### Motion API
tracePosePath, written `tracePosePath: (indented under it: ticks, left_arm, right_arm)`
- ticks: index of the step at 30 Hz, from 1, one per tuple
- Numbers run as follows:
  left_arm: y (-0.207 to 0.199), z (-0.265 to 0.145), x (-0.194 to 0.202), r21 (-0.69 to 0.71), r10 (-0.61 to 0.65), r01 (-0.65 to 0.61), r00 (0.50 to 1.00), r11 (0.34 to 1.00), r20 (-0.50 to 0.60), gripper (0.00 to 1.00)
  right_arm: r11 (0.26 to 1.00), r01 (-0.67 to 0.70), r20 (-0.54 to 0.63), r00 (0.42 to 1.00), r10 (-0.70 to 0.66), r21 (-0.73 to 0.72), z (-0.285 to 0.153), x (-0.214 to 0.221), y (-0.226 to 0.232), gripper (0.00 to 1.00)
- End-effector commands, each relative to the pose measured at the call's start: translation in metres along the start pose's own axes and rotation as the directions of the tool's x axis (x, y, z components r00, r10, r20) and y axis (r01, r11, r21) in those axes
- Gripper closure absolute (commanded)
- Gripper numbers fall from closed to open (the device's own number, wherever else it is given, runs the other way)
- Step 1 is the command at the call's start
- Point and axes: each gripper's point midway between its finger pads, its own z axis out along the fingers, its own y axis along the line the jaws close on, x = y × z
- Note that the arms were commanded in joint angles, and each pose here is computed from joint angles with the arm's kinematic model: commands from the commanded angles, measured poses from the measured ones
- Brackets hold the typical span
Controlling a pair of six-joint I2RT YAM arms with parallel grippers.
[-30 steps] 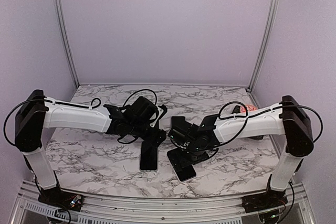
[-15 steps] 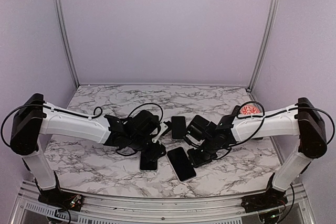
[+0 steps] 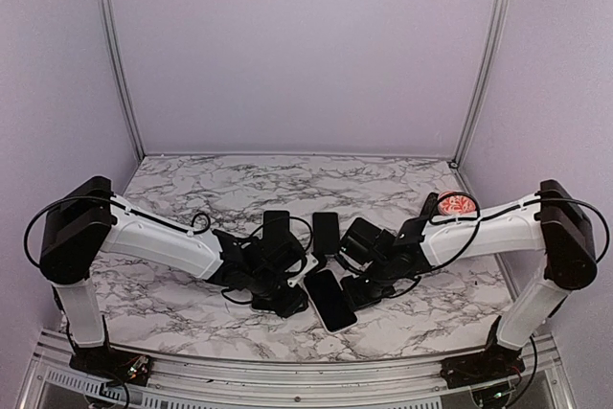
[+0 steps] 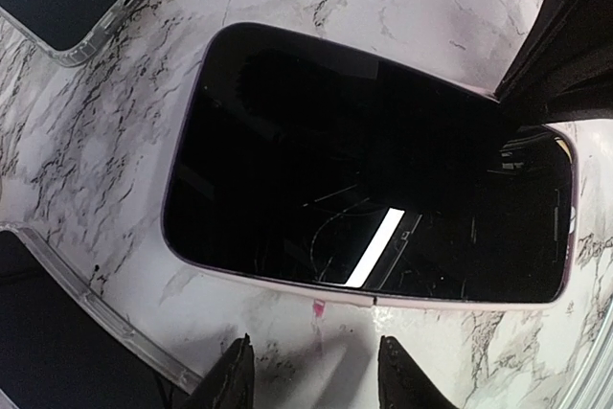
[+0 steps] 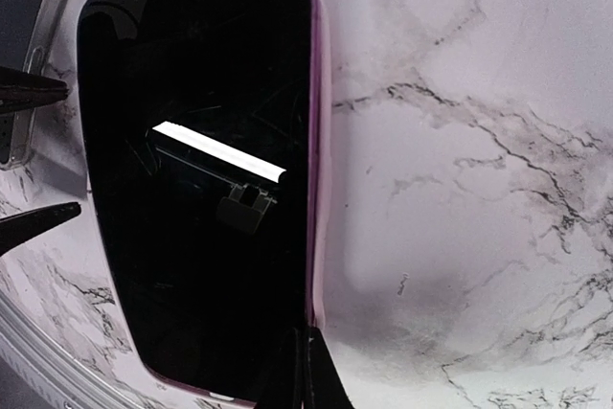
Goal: Put the phone into the phone case
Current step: Press the phone onto the phone case, then pick up the phone with the phone case at the center of the board.
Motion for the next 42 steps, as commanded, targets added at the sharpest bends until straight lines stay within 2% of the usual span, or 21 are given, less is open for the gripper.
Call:
tracePosePath:
  ticks: [1, 2, 5, 9, 11, 14, 15, 20, 27, 36, 42]
  left_arm:
    - [-0.006, 0.009, 0.005, 0.032, 0.004, -0.003, 1.0, 0.999, -0.026, 0.57]
    - [-0.007, 0.008, 0.003, 0.033, 0.004, -0.004, 1.0, 0.999, -0.02, 0.57]
    - [-0.004, -0.002, -0.008, 0.023, -0.005, 0.005, 1.0, 1.0, 0.021, 0.57]
    - [0.006, -0.019, -0.023, -0.011, -0.029, 0.03, 0.997, 0.999, 0.074, 0.55]
    - [0.014, -0.03, -0.028, -0.034, -0.043, 0.047, 0.994, 0.998, 0.1, 0.54]
    - [0.034, -0.048, -0.036, -0.089, -0.082, 0.096, 0.986, 0.991, 0.146, 0.51]
    - [0.042, -0.053, -0.037, -0.103, -0.104, 0.121, 0.982, 0.987, 0.158, 0.49]
    - [0.077, -0.077, -0.042, -0.151, -0.187, 0.223, 0.957, 0.963, 0.222, 0.39]
    - [0.077, -0.085, -0.042, -0.14, -0.179, 0.216, 0.956, 0.966, 0.233, 0.34]
    - [0.076, -0.077, -0.034, -0.132, -0.177, 0.206, 0.963, 0.97, 0.202, 0.34]
    - [0.076, -0.077, -0.033, -0.135, -0.175, 0.204, 0.964, 0.97, 0.201, 0.34]
  right_arm:
    - [0.994, 0.019, -0.151, 0.989, -0.002, 0.111, 0.026, 0.044, -0.016, 1.0]
    - [0.991, 0.028, -0.131, 0.991, -0.01, 0.132, 0.019, 0.036, -0.015, 1.0]
    - [0.983, 0.053, 0.001, 0.999, -0.054, 0.177, -0.017, -0.008, -0.003, 0.91]
    - [0.979, 0.064, 0.132, 0.987, -0.091, 0.194, -0.058, -0.043, 0.015, 0.74]
    - [0.98, 0.06, 0.156, 0.984, -0.09, 0.188, -0.064, -0.048, 0.018, 0.56]
    - [0.983, 0.052, 0.149, 0.986, -0.079, 0.179, -0.056, -0.046, 0.019, 0.05]
    - [0.983, 0.05, 0.143, 0.987, -0.075, 0.175, -0.052, -0.046, 0.021, 0.02]
    - [0.992, 0.052, 0.133, 0.989, -0.067, 0.114, -0.033, -0.051, 0.037, 0.01]
    - [0.995, 0.075, 0.036, 0.996, -0.077, 0.058, 0.006, -0.034, 0.046, 0.01]
    - [0.98, 0.109, -0.076, 0.992, -0.098, 0.167, 0.024, -0.004, 0.03, 0.01]
    - [0.963, 0.123, -0.117, 0.988, -0.098, 0.238, 0.024, 0.011, 0.02, 0.08]
